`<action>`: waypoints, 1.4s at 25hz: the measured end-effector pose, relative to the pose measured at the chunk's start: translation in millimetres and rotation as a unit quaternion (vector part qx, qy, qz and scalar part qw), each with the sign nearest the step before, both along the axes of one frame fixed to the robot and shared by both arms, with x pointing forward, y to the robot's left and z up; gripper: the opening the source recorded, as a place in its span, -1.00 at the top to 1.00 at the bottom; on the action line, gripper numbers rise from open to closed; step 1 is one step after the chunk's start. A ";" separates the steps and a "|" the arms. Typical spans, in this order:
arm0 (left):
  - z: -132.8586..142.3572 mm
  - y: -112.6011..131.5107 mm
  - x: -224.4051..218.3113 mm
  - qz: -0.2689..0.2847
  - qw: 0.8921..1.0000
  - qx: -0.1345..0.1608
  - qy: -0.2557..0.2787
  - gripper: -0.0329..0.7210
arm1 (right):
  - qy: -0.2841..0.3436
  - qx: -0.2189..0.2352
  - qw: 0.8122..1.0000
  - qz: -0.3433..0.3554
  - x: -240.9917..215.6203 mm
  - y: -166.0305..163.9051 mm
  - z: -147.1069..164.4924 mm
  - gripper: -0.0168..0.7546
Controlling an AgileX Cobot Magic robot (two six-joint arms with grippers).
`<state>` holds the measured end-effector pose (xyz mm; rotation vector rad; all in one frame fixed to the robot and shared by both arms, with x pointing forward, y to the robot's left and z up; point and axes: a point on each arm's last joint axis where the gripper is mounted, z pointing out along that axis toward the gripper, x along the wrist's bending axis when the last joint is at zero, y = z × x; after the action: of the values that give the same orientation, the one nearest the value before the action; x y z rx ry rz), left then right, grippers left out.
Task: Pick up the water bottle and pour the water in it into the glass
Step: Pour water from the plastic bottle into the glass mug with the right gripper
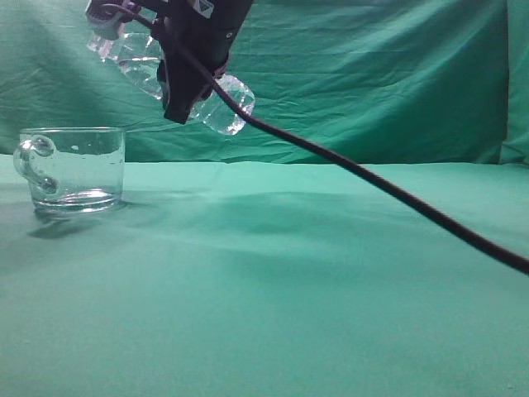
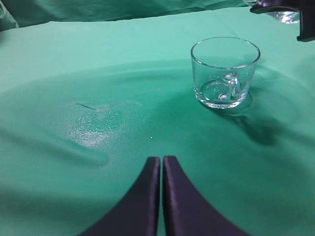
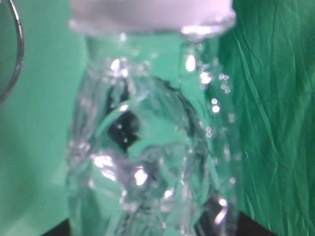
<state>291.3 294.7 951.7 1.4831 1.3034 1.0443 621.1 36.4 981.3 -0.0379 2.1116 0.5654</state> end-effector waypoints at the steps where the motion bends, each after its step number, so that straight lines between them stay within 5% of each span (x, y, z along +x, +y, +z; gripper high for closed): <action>1: 0.0 0.0 0.0 0.000 1.000 0.000 0.000 0.91 | -0.002 0.000 1.000 0.001 1.0 1.0 0.0 0.33; 35: 0.0 0.0 0.0 0.000 1.000 0.000 0.000 0.91 | -0.141 -0.144 0.977 0.077 8.8 3.5 7.4 0.33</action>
<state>291.3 294.7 951.7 1.4831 1.3034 1.0443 629.9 39.9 988.7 -0.4244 1.9055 0.3166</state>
